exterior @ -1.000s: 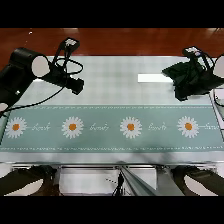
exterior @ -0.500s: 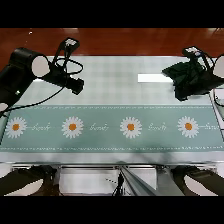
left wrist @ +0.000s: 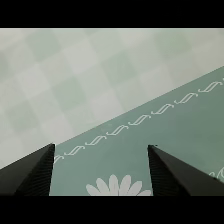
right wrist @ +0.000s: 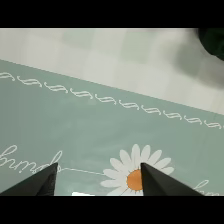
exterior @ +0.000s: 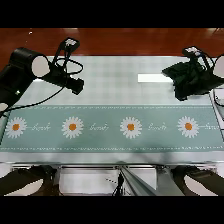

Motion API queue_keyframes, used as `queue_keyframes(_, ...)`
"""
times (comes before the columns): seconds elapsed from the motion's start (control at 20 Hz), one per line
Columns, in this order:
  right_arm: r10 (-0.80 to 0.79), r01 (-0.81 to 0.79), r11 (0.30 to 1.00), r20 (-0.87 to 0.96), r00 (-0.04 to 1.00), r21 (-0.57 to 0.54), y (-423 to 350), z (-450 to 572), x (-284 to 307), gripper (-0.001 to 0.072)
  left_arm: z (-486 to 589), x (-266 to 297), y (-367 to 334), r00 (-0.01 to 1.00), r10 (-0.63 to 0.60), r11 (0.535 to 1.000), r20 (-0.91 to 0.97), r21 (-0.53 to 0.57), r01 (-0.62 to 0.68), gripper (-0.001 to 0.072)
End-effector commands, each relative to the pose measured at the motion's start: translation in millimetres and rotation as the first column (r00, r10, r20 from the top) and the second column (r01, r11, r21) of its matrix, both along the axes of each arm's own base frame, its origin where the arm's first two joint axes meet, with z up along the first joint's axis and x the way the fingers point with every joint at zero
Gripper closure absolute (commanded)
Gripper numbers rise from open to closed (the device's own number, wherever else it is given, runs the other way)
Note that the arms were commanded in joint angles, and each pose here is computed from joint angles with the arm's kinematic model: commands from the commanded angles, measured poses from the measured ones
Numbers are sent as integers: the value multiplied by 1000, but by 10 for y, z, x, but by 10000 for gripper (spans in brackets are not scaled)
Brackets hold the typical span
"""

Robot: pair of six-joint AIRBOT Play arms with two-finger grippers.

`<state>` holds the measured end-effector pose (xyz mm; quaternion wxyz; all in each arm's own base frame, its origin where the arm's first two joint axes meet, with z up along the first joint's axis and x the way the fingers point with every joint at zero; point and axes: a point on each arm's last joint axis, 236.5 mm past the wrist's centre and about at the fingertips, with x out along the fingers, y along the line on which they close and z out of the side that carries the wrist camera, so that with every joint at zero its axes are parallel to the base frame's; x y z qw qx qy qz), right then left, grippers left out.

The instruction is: Fold the shirts.

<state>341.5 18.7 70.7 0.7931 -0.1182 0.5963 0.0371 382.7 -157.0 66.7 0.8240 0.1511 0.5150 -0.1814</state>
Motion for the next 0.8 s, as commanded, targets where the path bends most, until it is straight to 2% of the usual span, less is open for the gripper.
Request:
queue_keyframes(0.0, 13, -17, 999, 113, 993, 34, 91, 87, 253, 122, 11, 24, -12, 1000, -1, 1000, 11, -5, 1, -8)
queue_keyframes(0.2, 32, -51, 997, 328, 944, 50, 173, 310, 738, 123, 77, 176, -80, 997, -2, 999, 78, -33, 5, -8)
queue_keyframes(0.3, 40, -36, 999, 489, 871, -18, 18, 522, 1134, 124, 66, 196, -89, 997, -3, 999, 82, -35, 5, -8)
queue_keyframes(0.35, -24, 66, 997, 583, 812, -51, -280, 668, 1348, 124, 63, 204, -92, 996, -3, 999, 84, -35, 6, -7)
queue_keyframes(0.45, -243, 274, 959, 697, 674, 69, -894, 796, 1608, 122, 57, 203, -87, 997, -2, 999, 82, -33, 5, -7)
queue_keyframes(0.6, -586, 500, 803, 585, 560, 325, -1694, 348, 1602, 121, 57, 203, -90, 997, -2, 999, 82, -34, 5, -8)
queue_keyframes(0.75, -791, 619, 611, 397, 465, 493, -2111, -187, 1503, 121, 52, 203, -90, 997, -2, 999, 81, -33, 5, -8)
